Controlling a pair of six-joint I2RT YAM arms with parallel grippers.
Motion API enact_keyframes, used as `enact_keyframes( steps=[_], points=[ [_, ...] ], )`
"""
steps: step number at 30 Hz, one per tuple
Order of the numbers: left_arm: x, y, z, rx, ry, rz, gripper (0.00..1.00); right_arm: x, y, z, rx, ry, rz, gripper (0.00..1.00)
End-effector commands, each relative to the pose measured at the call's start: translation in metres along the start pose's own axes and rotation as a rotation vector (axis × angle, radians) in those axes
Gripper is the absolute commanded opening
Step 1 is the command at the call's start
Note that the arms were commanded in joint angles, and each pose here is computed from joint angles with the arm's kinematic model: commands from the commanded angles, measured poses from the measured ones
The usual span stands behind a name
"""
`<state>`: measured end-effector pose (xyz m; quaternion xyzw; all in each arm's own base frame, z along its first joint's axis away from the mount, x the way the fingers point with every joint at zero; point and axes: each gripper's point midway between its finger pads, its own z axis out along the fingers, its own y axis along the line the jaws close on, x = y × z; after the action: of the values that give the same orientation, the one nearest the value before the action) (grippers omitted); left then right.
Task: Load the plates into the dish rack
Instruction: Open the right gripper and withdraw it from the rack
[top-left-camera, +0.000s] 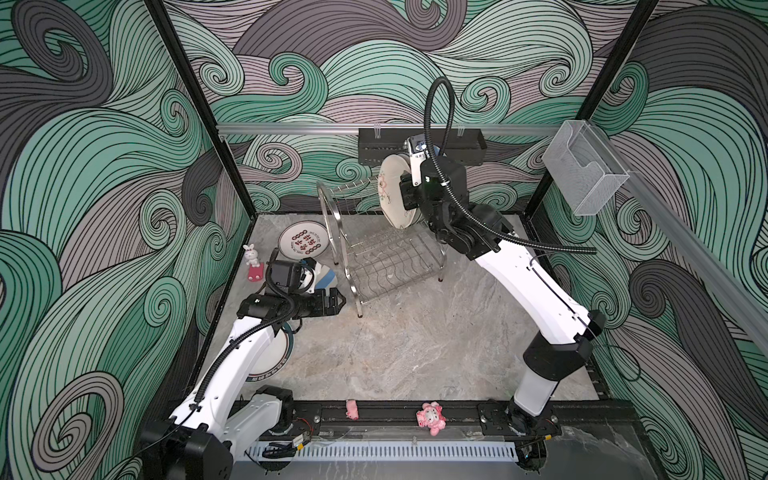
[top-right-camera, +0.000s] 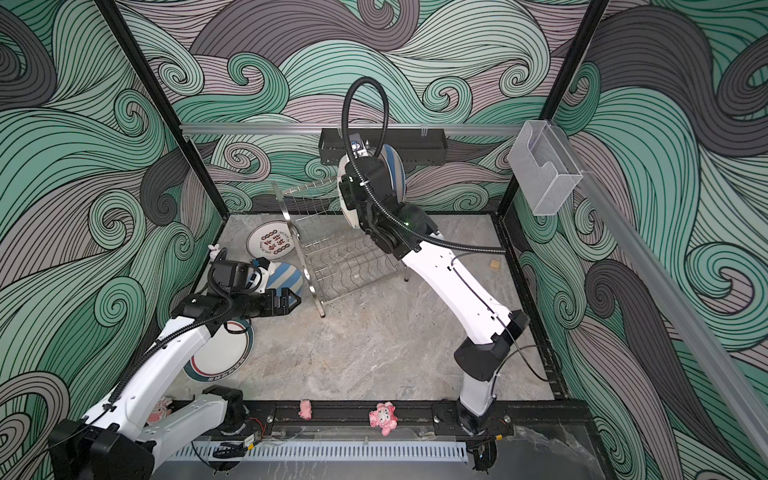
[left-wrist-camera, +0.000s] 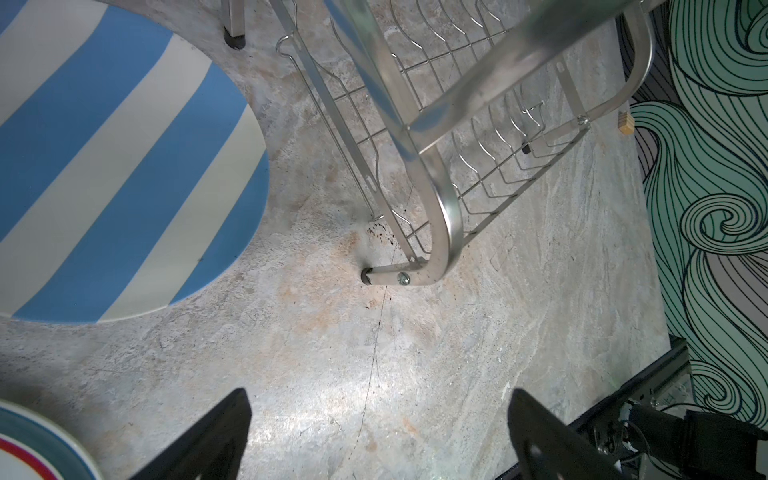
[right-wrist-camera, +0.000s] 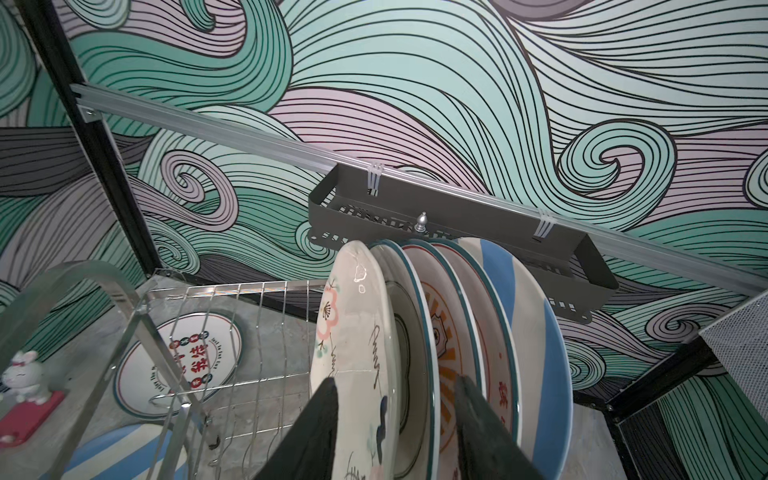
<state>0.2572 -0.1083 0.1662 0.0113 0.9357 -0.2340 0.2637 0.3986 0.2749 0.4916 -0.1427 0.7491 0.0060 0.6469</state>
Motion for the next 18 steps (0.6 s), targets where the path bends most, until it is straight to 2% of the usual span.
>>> enact_keyframes(
  steps=[1, 9, 12, 15, 18],
  points=[
    [-0.005, 0.008, -0.004, -0.040, -0.010, -0.013, 0.98, -0.013, 0.000, -0.030, -0.104, -0.036, 0.059, 0.48],
    [-0.007, 0.027, -0.009, -0.144, -0.035, -0.053, 0.98, 0.011, 0.016, -0.080, -0.355, -0.075, 0.091, 0.61],
    [-0.005, 0.025, -0.010, -0.133, -0.033, -0.064, 0.99, 0.033, 0.023, -0.108, -0.471, -0.108, 0.098, 0.70],
    [0.000, 0.031, -0.011, -0.163, -0.024, -0.075, 0.99, 0.072, 0.025, -0.132, -0.553, -0.084, 0.128, 0.81],
    [0.006, 0.039, -0.013, -0.209, -0.021, -0.115, 0.98, 0.116, 0.024, -0.152, -0.602, -0.048, 0.162, 0.99]
  ],
)
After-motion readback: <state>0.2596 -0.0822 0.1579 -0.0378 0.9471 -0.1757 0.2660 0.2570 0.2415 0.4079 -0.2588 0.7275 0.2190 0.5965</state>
